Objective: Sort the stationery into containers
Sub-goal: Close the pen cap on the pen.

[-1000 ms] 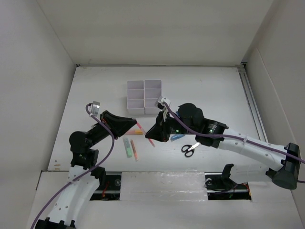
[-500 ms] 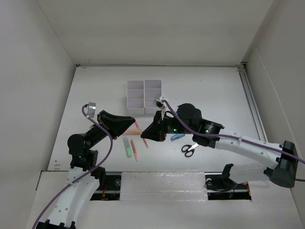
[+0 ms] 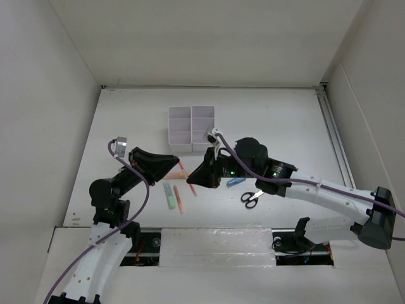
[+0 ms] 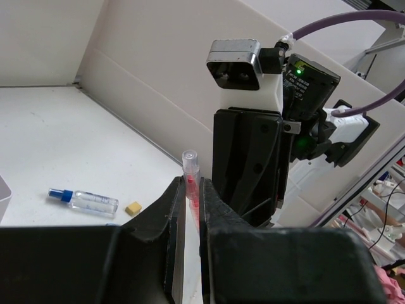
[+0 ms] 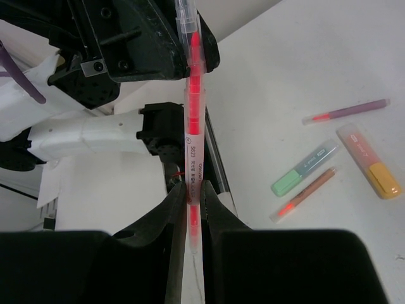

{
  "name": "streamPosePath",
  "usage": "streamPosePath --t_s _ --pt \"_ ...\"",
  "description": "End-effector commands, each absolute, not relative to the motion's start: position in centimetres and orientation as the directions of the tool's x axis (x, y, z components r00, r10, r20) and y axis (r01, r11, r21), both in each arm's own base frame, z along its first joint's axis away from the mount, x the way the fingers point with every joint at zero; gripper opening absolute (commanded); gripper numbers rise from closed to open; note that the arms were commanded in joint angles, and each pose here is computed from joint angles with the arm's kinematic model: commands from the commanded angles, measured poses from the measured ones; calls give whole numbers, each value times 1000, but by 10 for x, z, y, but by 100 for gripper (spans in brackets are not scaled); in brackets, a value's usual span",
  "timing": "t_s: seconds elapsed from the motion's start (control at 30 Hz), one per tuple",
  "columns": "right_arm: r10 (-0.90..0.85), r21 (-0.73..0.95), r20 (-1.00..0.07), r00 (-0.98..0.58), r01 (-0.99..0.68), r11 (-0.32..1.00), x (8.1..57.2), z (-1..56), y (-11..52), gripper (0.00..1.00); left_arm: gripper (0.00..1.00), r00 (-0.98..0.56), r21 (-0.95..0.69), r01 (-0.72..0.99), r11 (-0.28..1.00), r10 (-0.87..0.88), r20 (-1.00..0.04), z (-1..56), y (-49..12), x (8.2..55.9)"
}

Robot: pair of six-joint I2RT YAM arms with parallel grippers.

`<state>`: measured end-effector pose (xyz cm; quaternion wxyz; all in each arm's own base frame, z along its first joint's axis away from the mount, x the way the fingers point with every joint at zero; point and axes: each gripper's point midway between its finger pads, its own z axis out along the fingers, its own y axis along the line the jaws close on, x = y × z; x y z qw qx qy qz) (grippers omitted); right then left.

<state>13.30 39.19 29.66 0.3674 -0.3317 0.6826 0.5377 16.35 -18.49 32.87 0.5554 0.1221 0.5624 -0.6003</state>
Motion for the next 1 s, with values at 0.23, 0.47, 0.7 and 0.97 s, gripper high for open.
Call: streamPosePath --t_s 0.23,0.47,0.7,0.97 --pt "61 265 -964 -259 -955 132 145 360 398 0 0 -459 -571 797 197 -415 -785 297 -196 150" --pt "-21 234 -970 -243 -952 197 153 338 393 0 0 -453 -551 815 178 -397 -798 303 -197 144" --pt "-51 203 -973 -226 -939 278 162 330 380 0 0 -461 -548 821 164 -376 -804 303 -198 141" --pt "-34 218 -971 -238 -929 298 164 334 377 0 0 -461 -548 821 164 -376 -804 303 -198 141"
